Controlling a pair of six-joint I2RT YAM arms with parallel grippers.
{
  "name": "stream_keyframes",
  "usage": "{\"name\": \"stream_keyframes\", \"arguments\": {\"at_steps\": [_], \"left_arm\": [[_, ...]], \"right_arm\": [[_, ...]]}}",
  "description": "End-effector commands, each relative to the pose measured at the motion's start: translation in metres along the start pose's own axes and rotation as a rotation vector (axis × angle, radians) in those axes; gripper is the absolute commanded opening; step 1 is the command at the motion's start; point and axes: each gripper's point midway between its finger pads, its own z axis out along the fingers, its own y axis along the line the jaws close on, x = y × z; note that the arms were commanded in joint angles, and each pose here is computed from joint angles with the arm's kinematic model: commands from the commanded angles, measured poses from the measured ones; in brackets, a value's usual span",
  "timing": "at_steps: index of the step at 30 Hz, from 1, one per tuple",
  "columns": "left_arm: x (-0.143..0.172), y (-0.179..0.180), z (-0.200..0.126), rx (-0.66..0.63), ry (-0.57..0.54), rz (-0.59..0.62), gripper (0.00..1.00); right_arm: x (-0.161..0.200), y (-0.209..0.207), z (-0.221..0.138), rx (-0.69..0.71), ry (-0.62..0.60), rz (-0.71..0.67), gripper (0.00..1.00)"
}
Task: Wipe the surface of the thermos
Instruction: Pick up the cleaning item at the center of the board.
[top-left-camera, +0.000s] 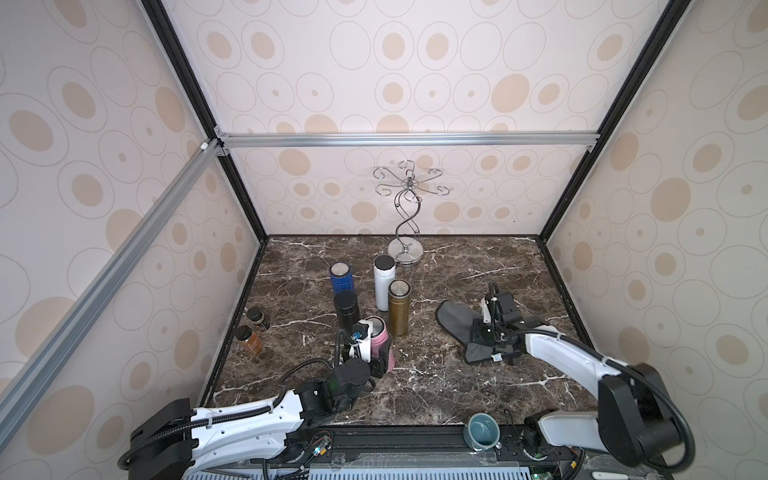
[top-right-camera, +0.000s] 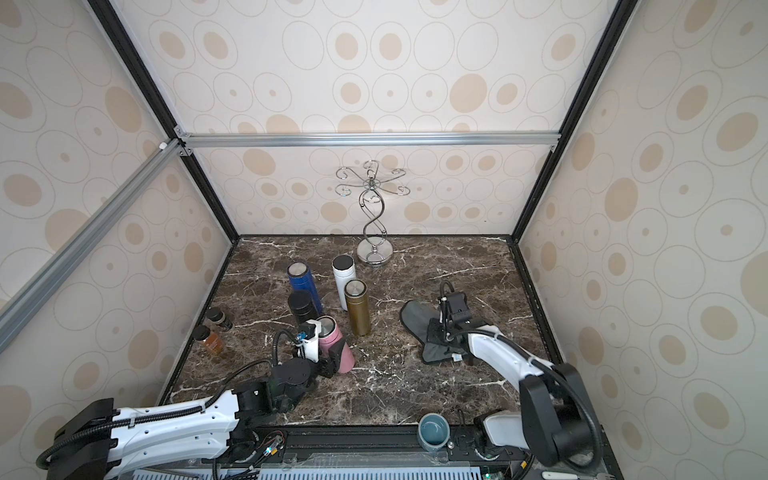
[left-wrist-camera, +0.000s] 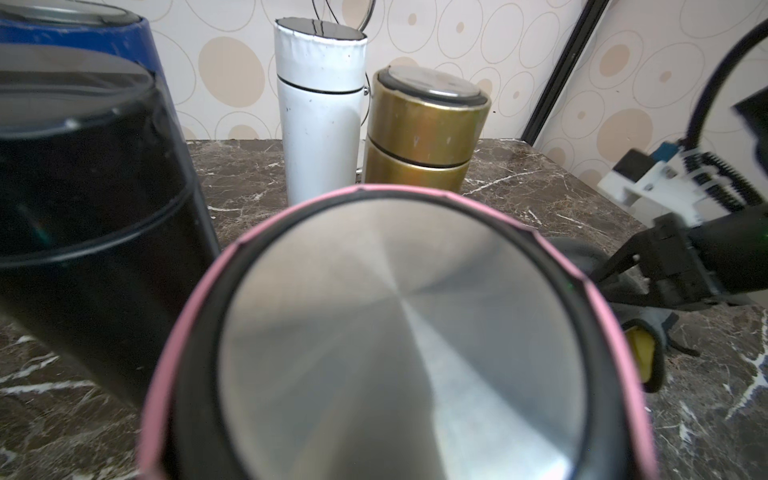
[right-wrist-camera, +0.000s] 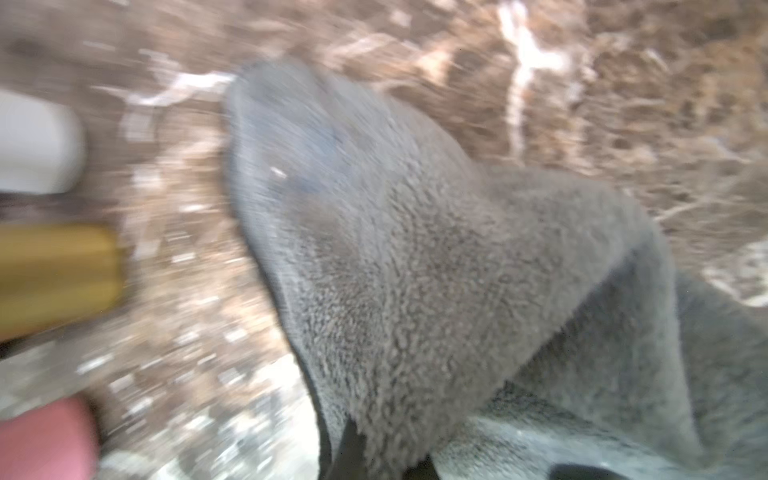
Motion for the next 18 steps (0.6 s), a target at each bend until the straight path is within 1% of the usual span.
{"name": "stream_keyframes", "arguments": {"at_steps": [1, 4, 8, 11, 13, 15, 18], "left_arm": [[-0.016, 0.000, -0.001, -0.004, -0.050, -0.047, 0.00], [-0.015, 0.001, -0.001, -0.005, -0.047, -0.047, 0.00], [-0.014, 0.001, -0.001, -0.004, -0.045, -0.052, 0.00], [-0.013, 0.001, -0.001, -0.003, -0.044, -0.059, 0.00], [-0.011, 0.001, 0.000, -0.003, -0.042, -0.061, 0.00], [-0.010, 0.002, 0.000, -0.005, -0.040, -0.062, 0.00], [-0.009, 0.002, 0.000, -0.005, -0.038, -0.069, 0.00]], "right_arm": [[-0.001, 0.057, -0.031, -0.303, -0.021, -0.030, 0.00], [0.000, 0.090, -0.058, -0.483, -0.021, -0.036, 0.00], [0.002, 0.110, -0.077, -0.602, -0.005, -0.009, 0.00], [0.008, 0.123, -0.080, -0.683, 0.025, 0.022, 0.00], [0.014, 0.135, -0.080, -0.739, 0.042, 0.015, 0.00], [0.019, 0.147, -0.083, -0.796, 0.043, 0.002, 0.00], [0.020, 0.164, -0.086, -0.895, 0.038, 0.020, 0.00]]}}
